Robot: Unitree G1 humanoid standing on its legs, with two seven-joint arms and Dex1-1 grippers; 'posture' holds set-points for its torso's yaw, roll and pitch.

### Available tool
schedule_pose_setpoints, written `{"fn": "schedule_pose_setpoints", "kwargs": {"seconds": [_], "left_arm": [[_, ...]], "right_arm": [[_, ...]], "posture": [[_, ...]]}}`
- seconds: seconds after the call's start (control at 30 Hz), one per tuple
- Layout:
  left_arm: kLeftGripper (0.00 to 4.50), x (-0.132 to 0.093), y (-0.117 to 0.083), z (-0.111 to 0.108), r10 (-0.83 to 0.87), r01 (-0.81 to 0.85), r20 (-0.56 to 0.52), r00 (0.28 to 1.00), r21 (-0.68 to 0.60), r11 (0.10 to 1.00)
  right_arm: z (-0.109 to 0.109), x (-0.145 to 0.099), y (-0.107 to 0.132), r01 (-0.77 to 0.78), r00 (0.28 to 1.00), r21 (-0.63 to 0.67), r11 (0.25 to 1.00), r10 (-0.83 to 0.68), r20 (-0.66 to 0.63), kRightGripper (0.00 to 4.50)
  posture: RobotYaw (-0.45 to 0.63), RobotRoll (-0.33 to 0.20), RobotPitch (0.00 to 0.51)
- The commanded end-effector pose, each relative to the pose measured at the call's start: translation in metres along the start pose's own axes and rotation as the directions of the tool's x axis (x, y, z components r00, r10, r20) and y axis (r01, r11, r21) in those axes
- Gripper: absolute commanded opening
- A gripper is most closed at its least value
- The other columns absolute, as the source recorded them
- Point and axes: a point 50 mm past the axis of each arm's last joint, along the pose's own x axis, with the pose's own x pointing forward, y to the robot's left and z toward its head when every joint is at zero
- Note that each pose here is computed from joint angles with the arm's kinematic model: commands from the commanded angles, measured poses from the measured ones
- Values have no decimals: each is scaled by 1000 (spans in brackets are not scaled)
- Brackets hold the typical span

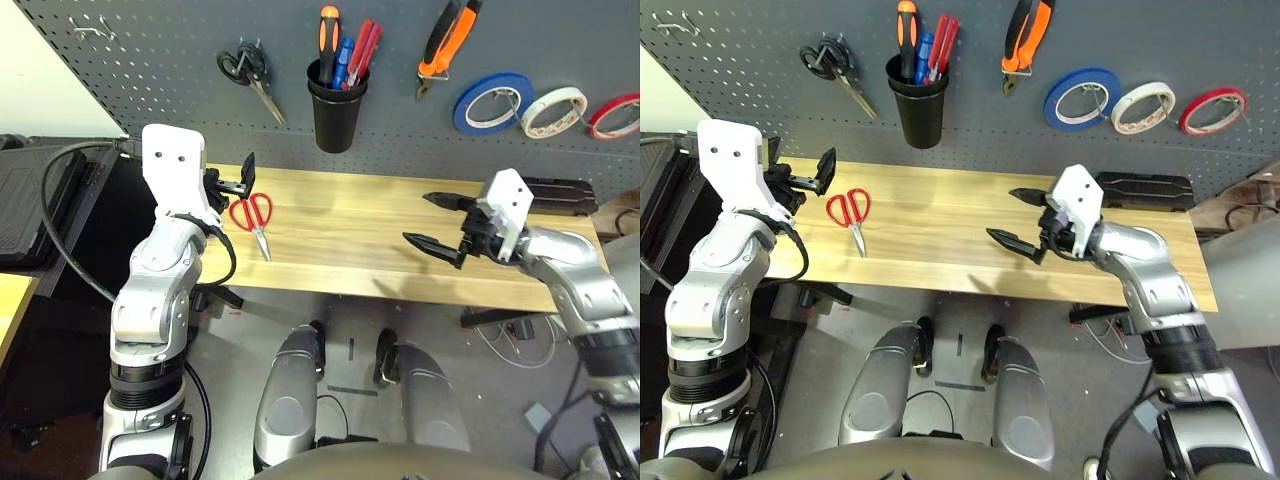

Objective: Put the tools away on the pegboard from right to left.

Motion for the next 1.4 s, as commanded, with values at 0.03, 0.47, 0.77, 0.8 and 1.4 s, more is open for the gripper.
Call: {"fn": "schedule_pose_setpoints", "kwargs": {"seconds": [0.03,0.47,0.77,0.8,1.4], "left_arm": [[4472,4,-3,-19,46,-44,-92,995,17,999],[4472,26,0,-64,108,-84,-309,945,88,993],[4472,48,5,-88,166,-140,-377,911,96,986],[4472,52,6,-89,178,-152,-379,908,96,984],[4103,84,8,-112,248,-230,-461,852,96,969]], "right_arm": [[-10,15,5,-21,999,3,1000,21,-41,4500],[-25,55,24,-87,989,6,996,87,-120,4500],[-22,75,38,-124,984,17,992,125,-127,4500],[-23,76,39,-127,983,19,992,128,-129,4500],[-11,69,40,-98,987,4,995,97,-126,4500]], "posture": [[256,0,263],[251,0,326],[226,0,359],[223,0,361],[128,0,370]]}}
